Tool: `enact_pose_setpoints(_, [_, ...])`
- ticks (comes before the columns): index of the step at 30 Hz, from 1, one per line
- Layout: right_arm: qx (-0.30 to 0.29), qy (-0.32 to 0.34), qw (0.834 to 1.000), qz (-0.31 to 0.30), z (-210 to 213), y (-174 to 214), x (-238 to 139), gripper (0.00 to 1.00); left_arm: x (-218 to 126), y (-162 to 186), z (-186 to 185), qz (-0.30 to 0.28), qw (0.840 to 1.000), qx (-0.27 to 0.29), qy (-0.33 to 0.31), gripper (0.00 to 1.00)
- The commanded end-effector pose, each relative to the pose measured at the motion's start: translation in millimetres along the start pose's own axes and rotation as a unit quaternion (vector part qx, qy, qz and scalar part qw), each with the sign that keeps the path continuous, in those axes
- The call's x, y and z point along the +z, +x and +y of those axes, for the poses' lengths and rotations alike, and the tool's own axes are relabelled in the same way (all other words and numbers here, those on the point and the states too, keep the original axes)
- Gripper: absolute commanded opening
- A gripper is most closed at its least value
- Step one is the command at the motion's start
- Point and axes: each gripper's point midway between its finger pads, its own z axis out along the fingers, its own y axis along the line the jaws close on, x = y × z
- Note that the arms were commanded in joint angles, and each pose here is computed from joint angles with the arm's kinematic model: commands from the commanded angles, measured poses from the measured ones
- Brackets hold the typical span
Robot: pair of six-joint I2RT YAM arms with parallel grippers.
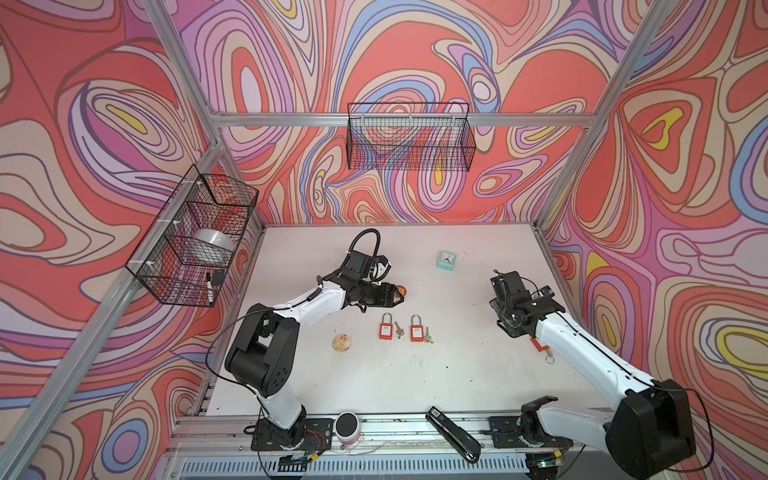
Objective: Lock with the key
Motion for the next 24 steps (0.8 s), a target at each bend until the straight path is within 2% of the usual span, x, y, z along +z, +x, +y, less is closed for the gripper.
enact_pose_setpoints(1, [-0.065, 0.072, 0.995, -0.009, -28, -18, 2, 0.73, -3, -8, -5, -0.003, 1.000, 0.005, 0.005, 0.60])
enact_pose_setpoints(5, [-0.046, 0.079, 0.996, -0.013, -38, -39, 16, 0.78, -4, -7, -5, 0.002, 1.000, 0.004, 0.002, 0.60])
enact_pose_setpoints(11, [-0.012, 0.090, 0.996, -0.005, -61, -62, 41, 0.79, -2, -8, -6, 0.009, 1.000, -0.005, 0.002, 0.60])
enact_pose_setpoints(19, [0.021, 0.088, 0.995, 0.035, -83, -61, 69, 0.82, 1, -9, -10, 0.021, 1.000, 0.000, -0.006, 0.60])
enact_pose_setpoints(24, [0.023, 0.105, 0.994, 0.037, -98, -64, 74, 0.82, 4, -9, -13, 0.023, 1.000, 0.002, -0.008, 0.60])
